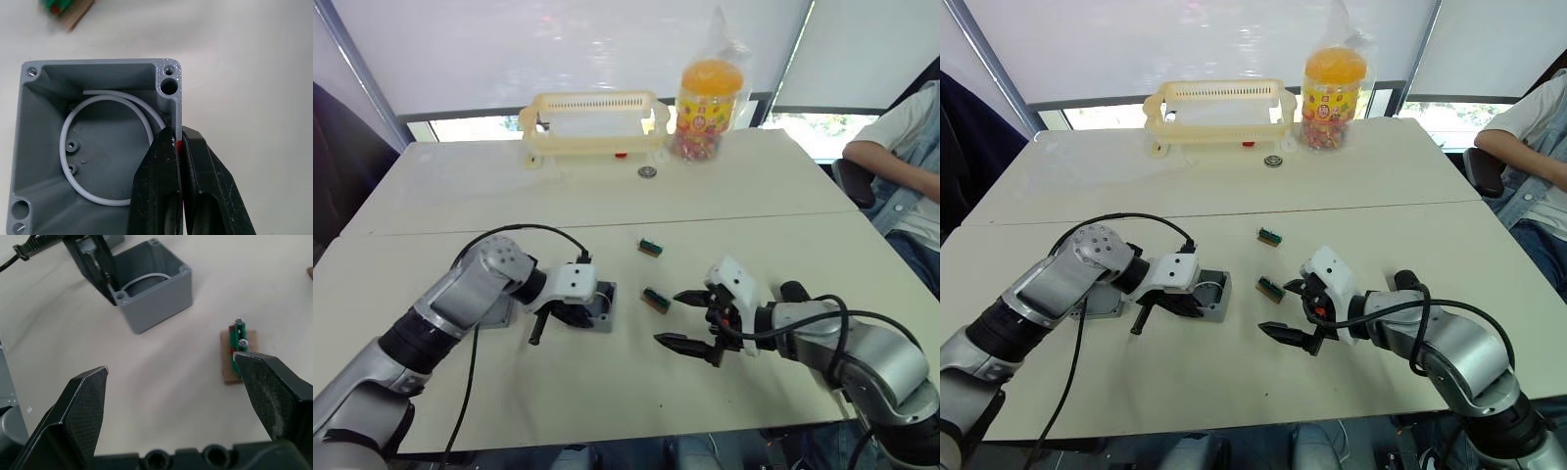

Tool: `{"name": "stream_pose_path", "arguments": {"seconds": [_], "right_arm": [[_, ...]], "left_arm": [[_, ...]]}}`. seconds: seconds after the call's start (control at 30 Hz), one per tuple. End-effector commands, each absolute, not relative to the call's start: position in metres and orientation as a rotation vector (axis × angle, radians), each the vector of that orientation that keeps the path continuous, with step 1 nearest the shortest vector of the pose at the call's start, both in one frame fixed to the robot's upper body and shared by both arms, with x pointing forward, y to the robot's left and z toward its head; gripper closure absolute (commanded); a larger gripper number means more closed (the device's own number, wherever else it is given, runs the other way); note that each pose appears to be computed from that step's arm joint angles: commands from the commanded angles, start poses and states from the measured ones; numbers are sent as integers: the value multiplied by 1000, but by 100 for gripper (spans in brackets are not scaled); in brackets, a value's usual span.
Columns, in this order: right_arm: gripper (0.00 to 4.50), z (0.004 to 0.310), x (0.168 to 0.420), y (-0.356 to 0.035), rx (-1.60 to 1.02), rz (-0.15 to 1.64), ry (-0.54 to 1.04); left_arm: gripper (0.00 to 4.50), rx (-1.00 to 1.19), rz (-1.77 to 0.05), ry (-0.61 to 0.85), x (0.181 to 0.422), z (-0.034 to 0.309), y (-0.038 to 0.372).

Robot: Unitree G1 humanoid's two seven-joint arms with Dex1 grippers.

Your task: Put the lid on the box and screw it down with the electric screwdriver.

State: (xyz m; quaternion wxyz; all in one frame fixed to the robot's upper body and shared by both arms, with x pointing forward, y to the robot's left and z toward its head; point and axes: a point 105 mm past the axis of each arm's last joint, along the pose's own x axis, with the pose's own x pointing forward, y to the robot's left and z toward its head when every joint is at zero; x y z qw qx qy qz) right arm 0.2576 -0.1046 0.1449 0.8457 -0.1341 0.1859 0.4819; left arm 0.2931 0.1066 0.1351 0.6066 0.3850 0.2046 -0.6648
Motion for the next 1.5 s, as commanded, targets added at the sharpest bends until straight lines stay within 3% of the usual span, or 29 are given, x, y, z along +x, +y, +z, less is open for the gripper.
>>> {"name": "stream_pose_path", "arguments": {"seconds": [0.03, 0.53, 1.17, 1.3, 1.5], "right_arm": [[0, 159, 256, -111, -303, 1021, 356], [0, 160, 246, -110, -281, 998, 385], [0, 155, 233, -110, -260, 1007, 428], [0, 154, 234, -110, -260, 1006, 427], [0, 153, 235, -111, -261, 1012, 432]], "left_arm": [[445, 974, -1621, 369, 290, 152, 102], [445, 1290, -1876, 241, 297, 143, 101], [445, 1267, -1979, 195, 289, 136, 87], [306, 1245, -1987, 199, 287, 137, 86], [4, 1242, -1929, 186, 294, 149, 89]]}}
